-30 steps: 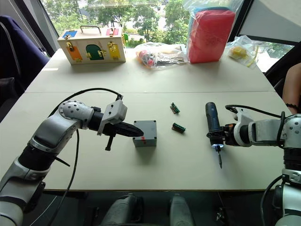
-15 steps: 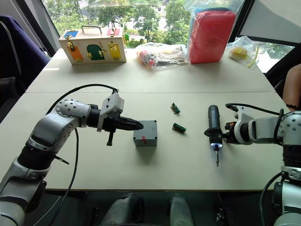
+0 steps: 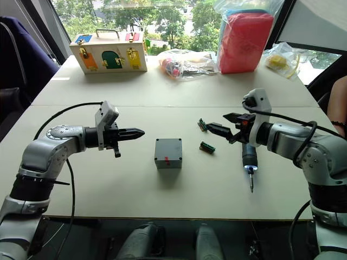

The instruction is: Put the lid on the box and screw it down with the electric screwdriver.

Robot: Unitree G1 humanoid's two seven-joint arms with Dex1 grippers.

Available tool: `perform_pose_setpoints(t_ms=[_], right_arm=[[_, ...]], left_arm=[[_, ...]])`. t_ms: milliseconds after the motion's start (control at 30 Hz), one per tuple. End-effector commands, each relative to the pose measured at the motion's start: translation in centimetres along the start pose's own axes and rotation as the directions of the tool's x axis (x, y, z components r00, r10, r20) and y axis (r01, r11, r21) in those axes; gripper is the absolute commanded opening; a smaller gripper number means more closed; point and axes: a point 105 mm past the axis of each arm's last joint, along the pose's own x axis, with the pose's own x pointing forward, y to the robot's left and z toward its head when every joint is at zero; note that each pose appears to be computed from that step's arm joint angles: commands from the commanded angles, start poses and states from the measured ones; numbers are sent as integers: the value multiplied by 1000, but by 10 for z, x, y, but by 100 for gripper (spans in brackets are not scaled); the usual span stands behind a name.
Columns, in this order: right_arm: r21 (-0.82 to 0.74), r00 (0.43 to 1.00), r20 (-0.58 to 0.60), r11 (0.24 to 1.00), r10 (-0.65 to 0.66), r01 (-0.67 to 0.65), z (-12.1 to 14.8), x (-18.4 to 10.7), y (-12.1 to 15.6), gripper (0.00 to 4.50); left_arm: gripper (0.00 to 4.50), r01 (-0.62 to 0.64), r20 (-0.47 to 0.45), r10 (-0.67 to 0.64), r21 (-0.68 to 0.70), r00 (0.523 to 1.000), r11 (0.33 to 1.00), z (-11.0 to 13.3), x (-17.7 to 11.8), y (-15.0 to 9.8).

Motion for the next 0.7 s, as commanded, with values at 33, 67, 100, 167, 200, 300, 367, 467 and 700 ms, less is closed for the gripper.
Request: perform_pose_setpoints(t_ms=[33, 67, 100, 167, 200, 300, 367, 467, 700], right_arm=[[-181, 981, -101, 966, 168, -184, -25, 12, 42, 447], [-181, 978, -111, 964, 175, -193, -31, 16, 43, 447], [-181, 976, -120, 963, 182, -201, -37, 18, 44, 447], [-189, 974, -128, 959, 189, -211, -43, 23, 45, 447], [-186, 971, -136, 958, 197, -221, -47, 26, 46, 447], [-177, 961, -156, 950, 230, -256, -56, 32, 53, 447], [-183, 958, -158, 947, 238, -266, -58, 36, 55, 447], [-180, 952, -152, 940, 264, -289, -57, 44, 61, 447], [-135, 917, -144, 911, 372, -390, -53, 42, 88, 447]], left_arm=[[0, 14, -75, -10, 53, 997, 998, -15, 4, -5], [0, 28, -84, -24, 52, 996, 998, -17, 6, -7], [0, 41, -89, -37, 50, 995, 998, -19, 7, -10], [0, 56, -99, -51, 52, 994, 997, -20, 9, -12], [0, 68, -112, -61, 61, 992, 996, -22, 10, -14], [0, 97, -134, -85, 85, 987, 992, -25, 17, -19], [0, 108, -139, -93, 102, 986, 989, -25, 20, -20], [0, 128, -128, -113, 114, 985, 985, -21, 29, -19], [0, 157, -81, -147, 141, 986, 978, -4, 50, -14]])
